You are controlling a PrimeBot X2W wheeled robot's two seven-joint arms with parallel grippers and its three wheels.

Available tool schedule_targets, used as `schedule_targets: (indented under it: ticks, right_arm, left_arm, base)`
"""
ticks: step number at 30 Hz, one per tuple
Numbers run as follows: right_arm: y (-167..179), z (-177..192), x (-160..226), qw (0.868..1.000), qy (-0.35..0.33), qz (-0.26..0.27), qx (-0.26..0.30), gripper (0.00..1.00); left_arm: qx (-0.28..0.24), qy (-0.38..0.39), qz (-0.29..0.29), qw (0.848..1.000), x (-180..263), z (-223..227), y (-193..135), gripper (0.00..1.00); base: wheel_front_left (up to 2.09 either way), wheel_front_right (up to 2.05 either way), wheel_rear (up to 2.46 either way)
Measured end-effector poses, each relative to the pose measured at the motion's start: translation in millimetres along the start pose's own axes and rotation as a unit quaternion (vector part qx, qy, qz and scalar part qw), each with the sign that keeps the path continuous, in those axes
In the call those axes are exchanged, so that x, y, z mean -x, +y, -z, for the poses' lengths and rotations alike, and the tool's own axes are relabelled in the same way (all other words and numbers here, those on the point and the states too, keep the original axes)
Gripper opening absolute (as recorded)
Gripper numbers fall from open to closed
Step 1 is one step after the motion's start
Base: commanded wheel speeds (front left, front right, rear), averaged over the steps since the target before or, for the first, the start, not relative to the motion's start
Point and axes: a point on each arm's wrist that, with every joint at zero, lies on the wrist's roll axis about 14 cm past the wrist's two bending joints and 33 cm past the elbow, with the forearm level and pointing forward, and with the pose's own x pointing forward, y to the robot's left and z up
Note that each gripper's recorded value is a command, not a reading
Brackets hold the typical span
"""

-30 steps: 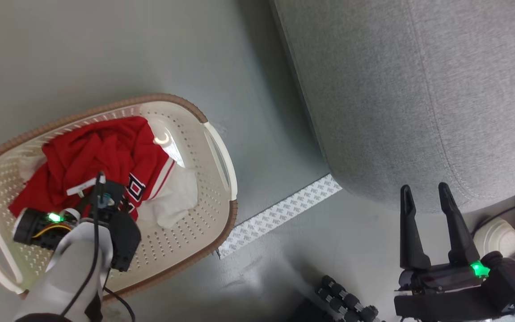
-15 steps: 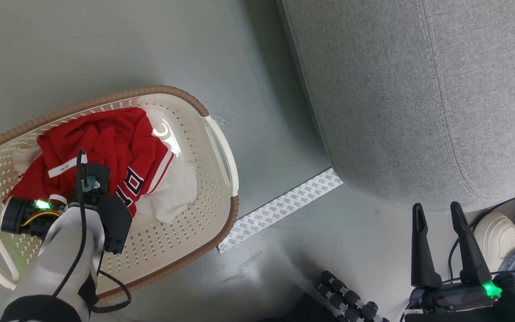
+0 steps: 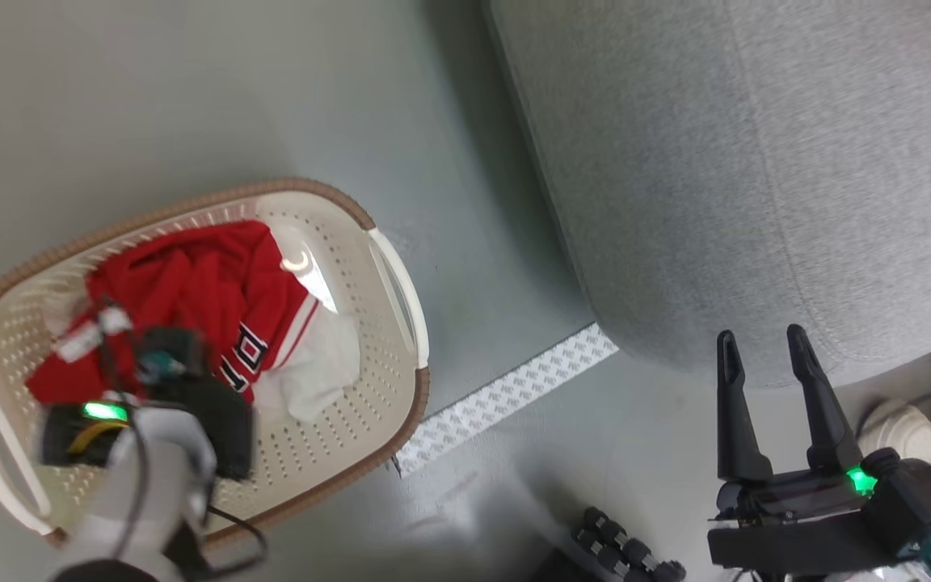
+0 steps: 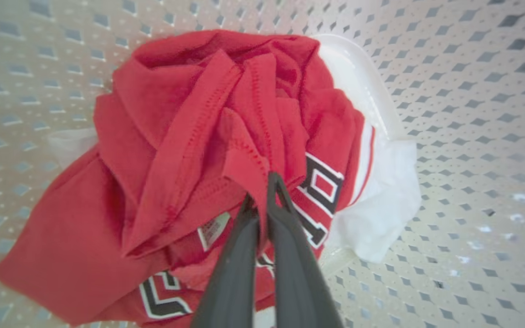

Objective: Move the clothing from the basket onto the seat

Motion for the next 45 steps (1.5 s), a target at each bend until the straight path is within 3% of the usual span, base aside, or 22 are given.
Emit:
schedule_targets:
  ticks: [4,17,25,31,41,45]
  right_arm:
    - [-3,-6,2,1.0,-0.01,-0.001,0.017,1.0]
    - [26,-51,13,0.995,-0.083,-0.053,0.012,1.0]
    - [53,-74,45,0.987,-0.128,-0.096,0.001,1.0]
    - [85,-110,62,0.971,-0.187,-0.147,-0.003,1.0]
    - [149,-145,85,0.938,-0.243,-0.246,0.008,1.0]
    - [170,-151,94,0.927,-0.25,-0.279,0.007,1.0]
  left_arm:
    - [0.018,-0.023,0.027,0.999,18,-11,-20,0.0]
    - [0.069,-0.147,0.039,0.986,116,-87,-22,0.0]
    - [0.048,-0.27,0.014,0.961,202,-163,-28,0.0]
    - [0.029,-0.361,-0.009,0.932,271,-213,-26,0.0]
    - [-0.003,-0.526,-0.047,0.849,404,-304,-13,0.0]
    - [-0.039,-0.569,-0.051,0.82,452,-330,-20,0.0]
  base:
    - [0.0,0.0,0.0]
    - [0.0,0.0,0.0]
    - [0.0,0.0,0.0]
    - [0.0,0.0,0.0]
    - [0.0,0.0,0.0]
    - [0.0,0.0,0.0]
